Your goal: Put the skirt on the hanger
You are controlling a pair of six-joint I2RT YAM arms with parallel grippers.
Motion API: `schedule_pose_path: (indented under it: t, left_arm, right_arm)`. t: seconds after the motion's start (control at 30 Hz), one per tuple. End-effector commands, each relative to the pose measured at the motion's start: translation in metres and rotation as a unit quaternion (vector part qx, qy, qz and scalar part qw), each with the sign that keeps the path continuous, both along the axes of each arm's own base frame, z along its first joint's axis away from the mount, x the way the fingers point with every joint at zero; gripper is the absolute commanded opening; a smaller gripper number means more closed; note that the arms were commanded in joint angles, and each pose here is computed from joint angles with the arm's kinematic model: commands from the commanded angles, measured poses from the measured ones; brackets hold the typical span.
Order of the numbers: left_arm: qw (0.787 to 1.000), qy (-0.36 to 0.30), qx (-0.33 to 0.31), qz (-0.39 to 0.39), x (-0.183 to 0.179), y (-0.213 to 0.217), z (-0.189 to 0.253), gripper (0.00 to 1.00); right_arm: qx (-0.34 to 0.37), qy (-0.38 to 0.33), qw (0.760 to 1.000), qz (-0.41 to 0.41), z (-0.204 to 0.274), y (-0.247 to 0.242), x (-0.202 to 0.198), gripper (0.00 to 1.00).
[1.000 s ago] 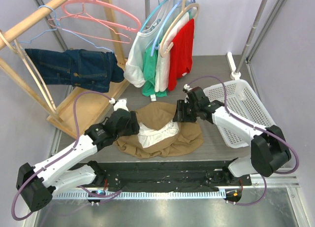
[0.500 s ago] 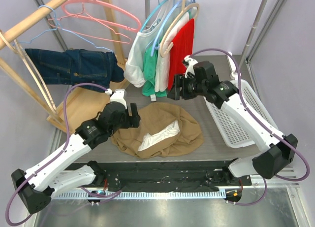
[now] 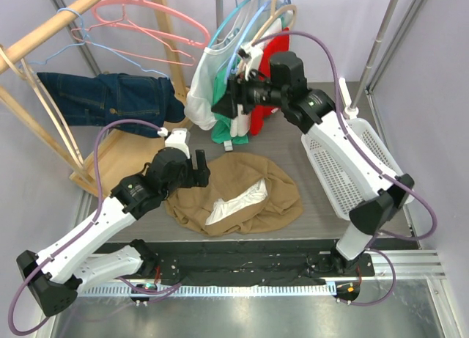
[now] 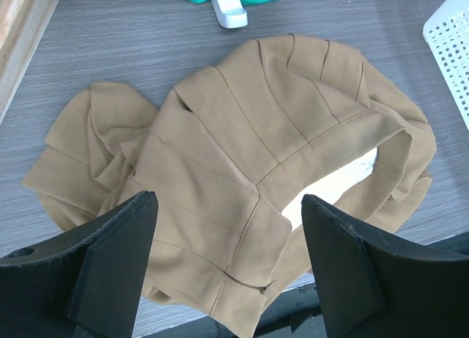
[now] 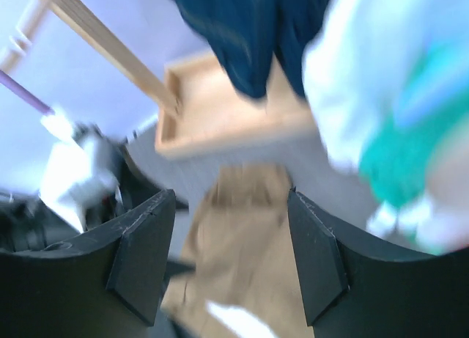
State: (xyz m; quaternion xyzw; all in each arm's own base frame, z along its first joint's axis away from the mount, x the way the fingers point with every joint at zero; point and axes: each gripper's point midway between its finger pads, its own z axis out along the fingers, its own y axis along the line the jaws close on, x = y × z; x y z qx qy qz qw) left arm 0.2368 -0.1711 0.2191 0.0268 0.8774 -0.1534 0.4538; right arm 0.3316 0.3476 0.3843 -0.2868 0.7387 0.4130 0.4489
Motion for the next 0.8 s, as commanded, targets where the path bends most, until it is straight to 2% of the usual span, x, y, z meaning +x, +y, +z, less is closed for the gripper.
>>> schedule_pose_path:
  t: [0.0, 0.07, 0.17, 0.2, 0.23, 0.27, 0.3, 0.33, 0.43, 0.5, 0.6, 0.77]
  left_arm:
    - [1.000, -0.005, -0.005, 0.009, 0.002, 0.002, 0.007, 0.83]
    - [1.000, -0.005, -0.011, 0.009, 0.002, 0.002, 0.008, 0.83]
    - [1.000, 0.006, -0.014, 0.001, -0.001, -0.002, 0.003, 0.83]
    - [1.000, 0.008, -0.016, -0.003, -0.002, -0.003, 0.003, 0.83]
    - [1.000, 0.014, -0.014, -0.007, -0.004, -0.005, 0.000, 0.82]
    - [1.000, 0.019, -0.015, -0.007, -0.005, -0.005, -0.001, 0.82]
    - [1.000, 0.020, -0.018, -0.008, -0.005, -0.005, -0.001, 0.82]
    - [1.000, 0.020, -0.019, -0.009, -0.006, -0.006, -0.001, 0.82]
    - [0.999, 0.017, -0.026, -0.013, -0.006, -0.009, 0.006, 0.82]
    - [0.999, 0.015, -0.029, -0.016, -0.006, -0.009, 0.010, 0.82]
    - [0.999, 0.004, -0.036, -0.030, -0.004, -0.015, 0.027, 0.80]
    - [0.999, -0.026, -0.032, -0.032, 0.012, -0.022, 0.063, 0.80]
  right_arm:
    - [0.082, -0.139, 0.986, 0.031, 0.080, 0.027, 0.021, 0.68]
    - [0.125, -0.184, 0.975, 0.030, 0.105, 0.036, 0.032, 0.68]
    - [0.157, -0.216, 0.964, 0.022, 0.116, 0.053, 0.057, 0.69]
    - [0.173, -0.237, 0.956, 0.021, 0.138, 0.054, 0.058, 0.70]
    - [0.164, -0.226, 0.960, 0.016, 0.116, 0.067, 0.079, 0.71]
    - [0.168, -0.230, 0.958, 0.013, 0.117, 0.072, 0.086, 0.71]
    - [0.185, -0.255, 0.949, 0.010, 0.141, 0.070, 0.085, 0.73]
    - [0.178, -0.248, 0.952, 0.005, 0.120, 0.082, 0.103, 0.75]
    - [0.203, -0.284, 0.937, -0.025, 0.132, 0.085, 0.118, 0.83]
    - [0.196, -0.285, 0.937, -0.056, 0.121, 0.086, 0.135, 0.85]
    - [0.193, -0.277, 0.940, -0.055, 0.122, 0.085, 0.129, 0.85]
    - [0.204, -0.289, 0.935, -0.030, 0.151, 0.065, 0.088, 0.85]
